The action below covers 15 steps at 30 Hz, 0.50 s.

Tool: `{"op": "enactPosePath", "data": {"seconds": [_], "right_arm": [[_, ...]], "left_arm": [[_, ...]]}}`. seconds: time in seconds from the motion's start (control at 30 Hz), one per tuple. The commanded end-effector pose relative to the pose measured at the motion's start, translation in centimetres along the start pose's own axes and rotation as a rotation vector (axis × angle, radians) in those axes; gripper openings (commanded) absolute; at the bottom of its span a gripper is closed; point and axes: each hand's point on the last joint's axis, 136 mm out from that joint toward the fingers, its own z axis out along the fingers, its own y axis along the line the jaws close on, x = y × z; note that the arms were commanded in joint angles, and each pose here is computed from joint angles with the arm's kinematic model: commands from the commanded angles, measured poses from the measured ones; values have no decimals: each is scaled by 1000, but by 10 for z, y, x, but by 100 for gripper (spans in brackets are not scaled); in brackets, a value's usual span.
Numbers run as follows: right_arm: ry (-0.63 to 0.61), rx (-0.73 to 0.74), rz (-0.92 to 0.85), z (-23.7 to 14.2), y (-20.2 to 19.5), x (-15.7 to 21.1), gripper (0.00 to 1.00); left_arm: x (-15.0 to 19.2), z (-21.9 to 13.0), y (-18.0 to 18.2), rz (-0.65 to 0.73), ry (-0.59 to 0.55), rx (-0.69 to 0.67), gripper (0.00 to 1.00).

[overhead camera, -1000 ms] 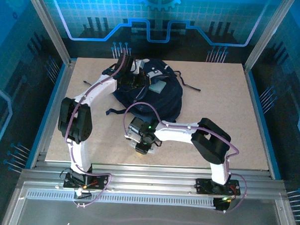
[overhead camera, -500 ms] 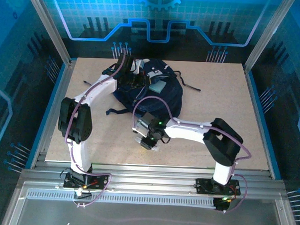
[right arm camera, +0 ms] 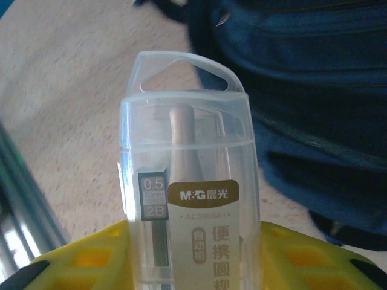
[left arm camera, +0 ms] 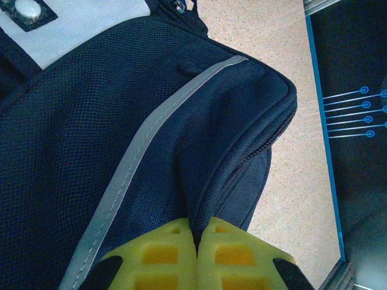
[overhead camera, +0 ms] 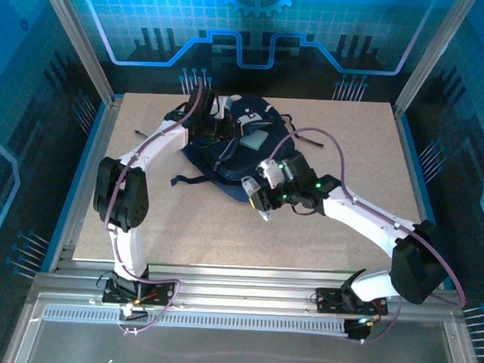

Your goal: Pack books, pencil case, and school supplies into a backpack

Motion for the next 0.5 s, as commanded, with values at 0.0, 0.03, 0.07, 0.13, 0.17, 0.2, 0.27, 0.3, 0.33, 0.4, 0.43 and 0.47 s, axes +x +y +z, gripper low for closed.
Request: {"op": "enactPosePath", "data": {"seconds": [0.0, 0.03, 0.07, 0.13, 0.17, 0.2, 0.27, 0.3, 0.33, 0.4, 0.43, 0.47], "right_arm": [[-108, 71, 203, -8, -27, -29, 44], [-137, 106, 262, -11, -37, -37, 45], [-157, 121, 304, -12, -44, -44, 45], [-189, 211, 445, -15, -68, -57, 46], [-197, 226, 499, -15, -76, -63, 46], [-209, 229, 559, -14, -84, -71, 46], [-238, 200, 655, -7, -93, -85, 46], [-260, 177, 693, -3, -95, -94, 45], [-276, 171, 727, 2, -99, -101, 45], [-310, 169, 782, 10, -104, -116, 45], [-323, 169, 815, 14, -108, -122, 45], [-336, 170, 839, 17, -111, -127, 45]], "left_arm": [[-17, -22, -12, -17, -73, 39, 0], [-16, -21, -13, -19, -73, 43, 0], [-16, -21, -12, -24, -74, 44, 0], [-15, -21, -12, -30, -76, 49, 0], [-15, -20, -12, -32, -76, 51, 0], [-14, -20, -12, -35, -77, 51, 0], [-13, -20, -12, -37, -76, 53, 0], [-12, -19, -12, -37, -75, 53, 0], [-11, -19, -12, -36, -74, 53, 0], [-11, -19, -12, -40, -77, 53, 0], [-10, -18, -13, -41, -78, 57, 0], [-11, -19, -13, -44, -82, 58, 0]]}}
